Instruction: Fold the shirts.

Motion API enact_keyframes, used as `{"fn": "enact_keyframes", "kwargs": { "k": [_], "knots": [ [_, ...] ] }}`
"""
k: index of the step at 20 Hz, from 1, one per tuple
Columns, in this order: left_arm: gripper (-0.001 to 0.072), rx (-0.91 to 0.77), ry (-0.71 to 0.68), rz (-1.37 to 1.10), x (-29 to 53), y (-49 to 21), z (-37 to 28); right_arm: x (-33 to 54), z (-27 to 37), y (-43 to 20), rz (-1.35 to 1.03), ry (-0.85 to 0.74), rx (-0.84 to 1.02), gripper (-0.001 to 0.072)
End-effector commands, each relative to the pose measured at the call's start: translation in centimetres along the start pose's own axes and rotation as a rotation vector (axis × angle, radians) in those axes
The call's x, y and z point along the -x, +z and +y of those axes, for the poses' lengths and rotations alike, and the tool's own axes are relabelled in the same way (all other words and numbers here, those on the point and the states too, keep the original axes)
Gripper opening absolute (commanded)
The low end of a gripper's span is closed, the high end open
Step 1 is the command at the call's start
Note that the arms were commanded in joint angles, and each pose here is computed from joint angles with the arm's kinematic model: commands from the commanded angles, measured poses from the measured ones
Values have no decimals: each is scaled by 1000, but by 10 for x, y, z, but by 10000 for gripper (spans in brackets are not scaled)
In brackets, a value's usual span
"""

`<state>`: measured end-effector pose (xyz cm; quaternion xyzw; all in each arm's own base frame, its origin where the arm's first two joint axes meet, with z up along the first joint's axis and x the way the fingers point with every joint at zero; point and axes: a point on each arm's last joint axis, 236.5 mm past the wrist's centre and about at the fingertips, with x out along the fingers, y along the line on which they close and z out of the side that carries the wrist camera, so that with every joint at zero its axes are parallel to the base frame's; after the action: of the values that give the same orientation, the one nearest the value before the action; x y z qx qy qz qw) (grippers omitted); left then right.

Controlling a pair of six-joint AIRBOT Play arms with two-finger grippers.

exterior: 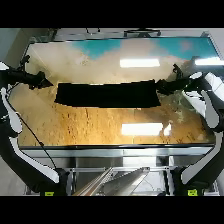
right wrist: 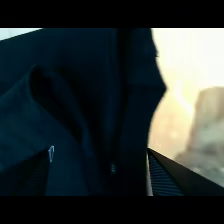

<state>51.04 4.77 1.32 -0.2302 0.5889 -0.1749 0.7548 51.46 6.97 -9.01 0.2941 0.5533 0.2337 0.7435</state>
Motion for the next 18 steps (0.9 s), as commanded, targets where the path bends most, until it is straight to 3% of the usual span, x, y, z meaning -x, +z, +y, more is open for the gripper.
{"fn": "enact_keyframes", "kwargs": {
  "k": [1,3,4,5,10,15,18],
  "knots": [
    [-2,-33,-29,6,-9,0,-25,-29,5,-23,91,9,-24,645],
    [-3,-35,-120,4,-29,1,-56,-33,11,-27,104,19,-19,330],
    [-3,-37,-174,3,-40,2,-75,-32,14,-27,107,30,-20,90],
    [-3,-47,-199,7,-53,1,-91,-30,18,-28,116,39,-18,21],
    [-4,-176,-220,140,-165,-41,-181,11,72,-16,138,104,86,20],
    [-4,-231,-230,243,-284,-105,-261,95,202,2,52,343,281,20],
    [-3,-252,-319,272,-320,-132,-315,120,238,-2,39,365,355,20]
  ]
}}
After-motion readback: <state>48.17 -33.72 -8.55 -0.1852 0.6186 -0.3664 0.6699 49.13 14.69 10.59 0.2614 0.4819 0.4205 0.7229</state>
